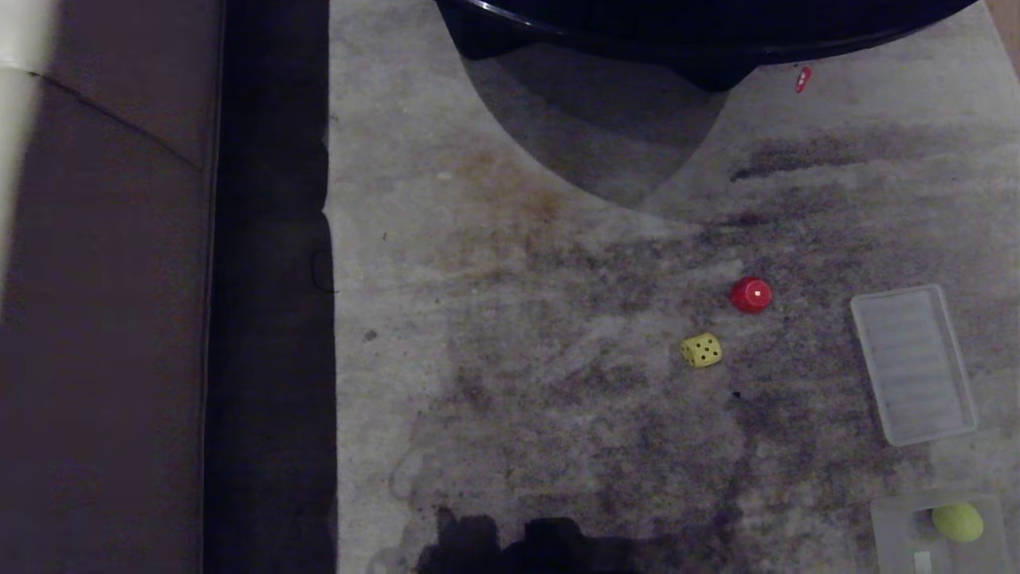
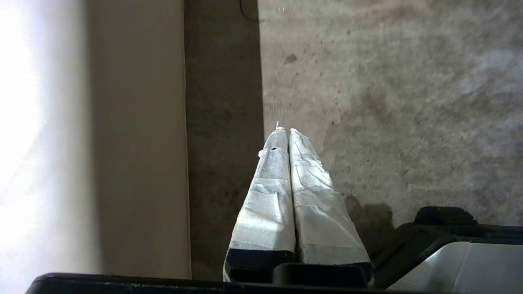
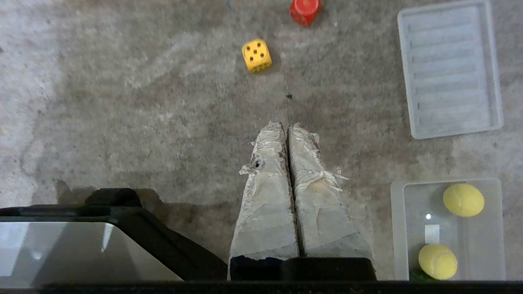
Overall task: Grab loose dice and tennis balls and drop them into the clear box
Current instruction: Find toys out of the box
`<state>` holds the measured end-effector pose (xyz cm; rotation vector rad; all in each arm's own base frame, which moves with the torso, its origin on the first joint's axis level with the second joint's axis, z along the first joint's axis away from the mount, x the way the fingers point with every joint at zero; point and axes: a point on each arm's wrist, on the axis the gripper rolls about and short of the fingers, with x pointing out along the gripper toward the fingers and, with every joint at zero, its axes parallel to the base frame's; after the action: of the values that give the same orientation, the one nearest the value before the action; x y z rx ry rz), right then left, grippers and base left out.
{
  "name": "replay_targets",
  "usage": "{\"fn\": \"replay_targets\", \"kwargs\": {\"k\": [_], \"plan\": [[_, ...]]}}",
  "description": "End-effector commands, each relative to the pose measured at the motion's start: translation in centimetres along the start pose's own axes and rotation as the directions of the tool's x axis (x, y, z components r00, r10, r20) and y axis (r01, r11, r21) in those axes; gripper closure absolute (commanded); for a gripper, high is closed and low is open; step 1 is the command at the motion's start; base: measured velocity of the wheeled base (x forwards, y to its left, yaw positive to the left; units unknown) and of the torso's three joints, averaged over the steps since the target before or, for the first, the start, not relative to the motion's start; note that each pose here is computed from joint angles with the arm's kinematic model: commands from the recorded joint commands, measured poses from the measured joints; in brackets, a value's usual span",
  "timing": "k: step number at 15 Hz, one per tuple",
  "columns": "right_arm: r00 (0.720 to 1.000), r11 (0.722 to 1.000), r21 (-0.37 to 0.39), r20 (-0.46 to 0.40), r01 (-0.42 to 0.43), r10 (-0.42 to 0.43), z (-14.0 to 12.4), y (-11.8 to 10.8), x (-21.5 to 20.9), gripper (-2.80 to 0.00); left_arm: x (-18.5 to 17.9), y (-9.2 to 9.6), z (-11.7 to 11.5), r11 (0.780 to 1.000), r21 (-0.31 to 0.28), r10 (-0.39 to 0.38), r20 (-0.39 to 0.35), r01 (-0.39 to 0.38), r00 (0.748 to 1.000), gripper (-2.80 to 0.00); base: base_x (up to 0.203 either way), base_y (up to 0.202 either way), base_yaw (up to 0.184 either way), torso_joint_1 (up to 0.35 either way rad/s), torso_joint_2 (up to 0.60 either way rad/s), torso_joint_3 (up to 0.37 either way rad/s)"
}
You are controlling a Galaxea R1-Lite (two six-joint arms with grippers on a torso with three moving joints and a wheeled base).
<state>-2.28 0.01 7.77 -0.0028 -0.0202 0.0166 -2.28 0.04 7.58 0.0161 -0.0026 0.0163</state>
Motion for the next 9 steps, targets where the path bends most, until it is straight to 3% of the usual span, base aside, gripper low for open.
{"fn": "replay_targets", "kwargs": {"k": [1, 9], "plan": [[1.0, 1.0, 0.0, -0.008, 0.0, 0.0, -0.3, 0.0, 0.06, 0.0, 0.02, 0.0, -0.05, 1.0, 0.004, -0.001, -0.004, 0.001, 1.0, 0.0, 0.0, 0.0, 0.0, 0.004, 0.0, -0.195], [1.0, 1.0, 0.0, 0.004, 0.0, 0.0, -0.06, 0.0, 0.01, 0.0, 0.02, 0.0, -0.05, 1.0, -0.004, 0.0, -0.004, 0.0, 1.0, 0.0, 0.0, 0.0, 0.0, 0.002, 0.0, -0.045]]}}
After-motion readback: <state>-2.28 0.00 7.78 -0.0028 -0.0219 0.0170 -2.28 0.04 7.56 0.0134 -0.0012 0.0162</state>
